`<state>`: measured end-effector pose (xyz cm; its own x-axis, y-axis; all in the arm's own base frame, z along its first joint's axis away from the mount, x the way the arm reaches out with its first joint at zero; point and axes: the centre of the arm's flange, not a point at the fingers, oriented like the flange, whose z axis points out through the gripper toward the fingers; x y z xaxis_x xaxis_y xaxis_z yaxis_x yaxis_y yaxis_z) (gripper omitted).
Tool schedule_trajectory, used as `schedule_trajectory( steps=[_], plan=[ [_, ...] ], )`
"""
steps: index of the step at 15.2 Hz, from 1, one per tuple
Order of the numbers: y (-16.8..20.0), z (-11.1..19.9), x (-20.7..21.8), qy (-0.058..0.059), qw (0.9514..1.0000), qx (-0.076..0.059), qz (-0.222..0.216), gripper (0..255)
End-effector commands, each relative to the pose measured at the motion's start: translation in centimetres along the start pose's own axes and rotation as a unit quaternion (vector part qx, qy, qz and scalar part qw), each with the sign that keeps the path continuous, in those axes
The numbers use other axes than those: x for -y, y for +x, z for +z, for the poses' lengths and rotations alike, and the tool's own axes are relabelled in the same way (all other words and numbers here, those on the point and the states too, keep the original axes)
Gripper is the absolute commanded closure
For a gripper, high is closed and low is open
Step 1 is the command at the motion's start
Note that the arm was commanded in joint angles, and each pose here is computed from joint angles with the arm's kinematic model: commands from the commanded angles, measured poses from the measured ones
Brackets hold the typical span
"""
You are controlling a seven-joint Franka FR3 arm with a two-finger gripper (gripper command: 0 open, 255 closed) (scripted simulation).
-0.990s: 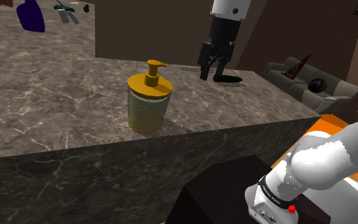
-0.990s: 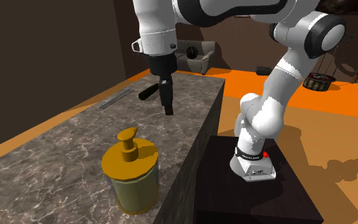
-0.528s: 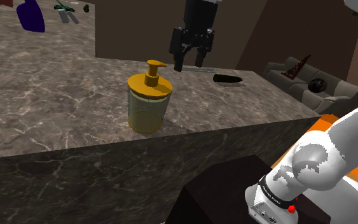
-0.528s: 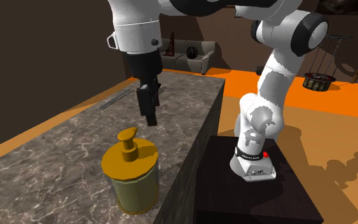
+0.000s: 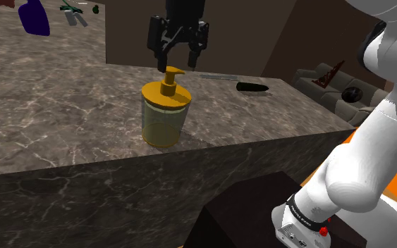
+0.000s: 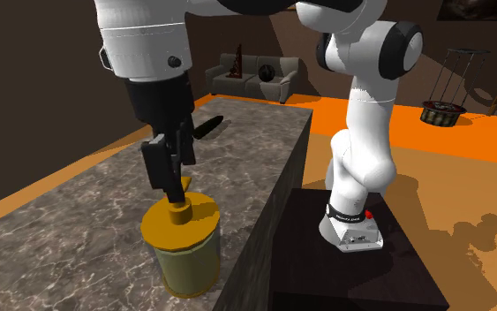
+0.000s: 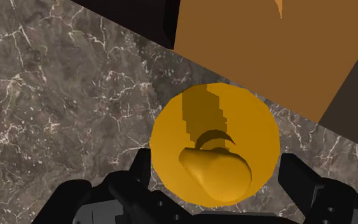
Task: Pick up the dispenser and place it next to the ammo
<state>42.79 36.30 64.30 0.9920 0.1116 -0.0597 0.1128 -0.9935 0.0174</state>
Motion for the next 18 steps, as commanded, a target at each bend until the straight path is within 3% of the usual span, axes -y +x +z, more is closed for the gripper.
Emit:
schedule_trajectory(
  steps=[1,6,13,14,18],
  plan=[
    [0.2,0.9,0.1,0.0,1.0,-0.001,0.0,0],
    [0.2,3.3,0.1,0.0,1.0,-0.001,0.0,0],
    [0.2,3.3,0.1,0.0,1.0,-0.001,0.0,0],
    [0.2,3.3,0.1,0.0,1.0,-0.001,0.0,255],
    [0.2,3.3,0.1,0.0,1.0,-0.001,0.0,255]
  ],
)
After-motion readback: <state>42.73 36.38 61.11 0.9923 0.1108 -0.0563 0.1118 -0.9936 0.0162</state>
